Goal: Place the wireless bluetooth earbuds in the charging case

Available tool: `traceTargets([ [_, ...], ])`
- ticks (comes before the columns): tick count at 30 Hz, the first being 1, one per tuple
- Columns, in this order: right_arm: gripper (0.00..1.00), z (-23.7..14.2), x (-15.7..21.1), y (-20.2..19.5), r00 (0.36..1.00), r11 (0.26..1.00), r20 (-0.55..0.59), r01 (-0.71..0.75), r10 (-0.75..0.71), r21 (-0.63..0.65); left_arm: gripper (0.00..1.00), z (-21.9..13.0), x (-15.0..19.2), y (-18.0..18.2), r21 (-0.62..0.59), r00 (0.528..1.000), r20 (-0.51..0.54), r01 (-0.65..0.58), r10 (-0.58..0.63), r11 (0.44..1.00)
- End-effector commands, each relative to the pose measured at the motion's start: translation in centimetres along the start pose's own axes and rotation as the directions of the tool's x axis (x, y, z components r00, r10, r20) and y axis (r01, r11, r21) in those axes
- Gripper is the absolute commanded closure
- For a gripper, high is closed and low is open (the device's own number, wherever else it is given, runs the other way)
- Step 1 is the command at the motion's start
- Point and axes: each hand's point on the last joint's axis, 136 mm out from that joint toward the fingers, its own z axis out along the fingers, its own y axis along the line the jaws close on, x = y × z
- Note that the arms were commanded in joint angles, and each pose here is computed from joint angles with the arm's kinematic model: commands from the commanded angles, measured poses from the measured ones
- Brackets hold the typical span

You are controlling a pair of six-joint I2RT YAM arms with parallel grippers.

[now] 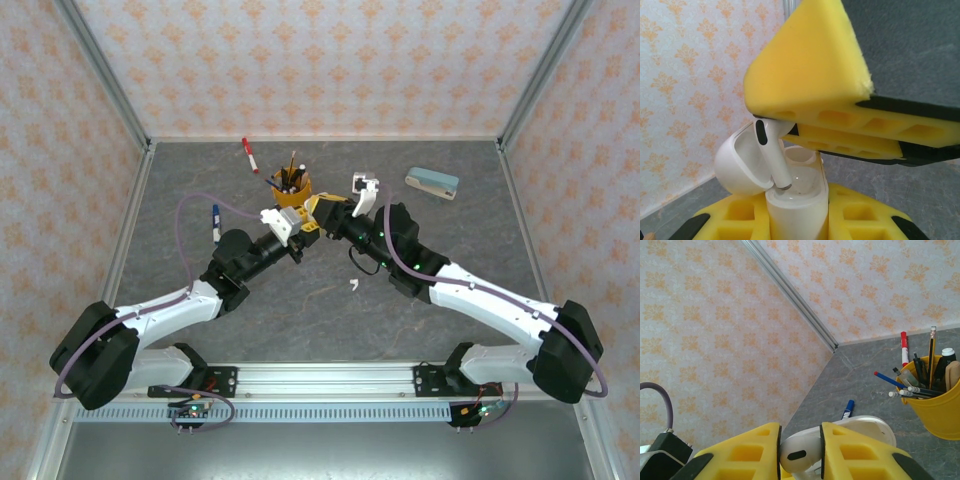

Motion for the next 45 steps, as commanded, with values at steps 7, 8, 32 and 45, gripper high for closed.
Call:
traceTargets([
  [7,0.77,0.0,1.3,-0.6,1.000,1.000,-0.010,-0.008,0.008,-0.004,1.00,0.3,-3.2,-0.1,0.001,0.996,0.091,-0.009,0.009,1.000],
  [8,0.77,-0.1,1.4,-0.7,1.000,1.000,-0.011,-0.008,0.008,-0.001,1.00,0.3,-3.2,0.0,-0.001,0.996,0.089,-0.008,0.008,1.000],
  [32,0.77,-1.1,3.6,-2.2,0.999,1.000,-0.048,-0.001,0.002,0.030,1.00,0.5,-3.1,0.2,-0.012,0.996,0.086,-0.004,0.005,1.000],
  [45,0.75,-1.3,4.6,-3.3,0.998,0.998,-0.063,-0.011,0.015,0.067,1.00,0.5,-2.9,0.3,-0.017,0.996,0.085,-0.005,0.006,1.000],
])
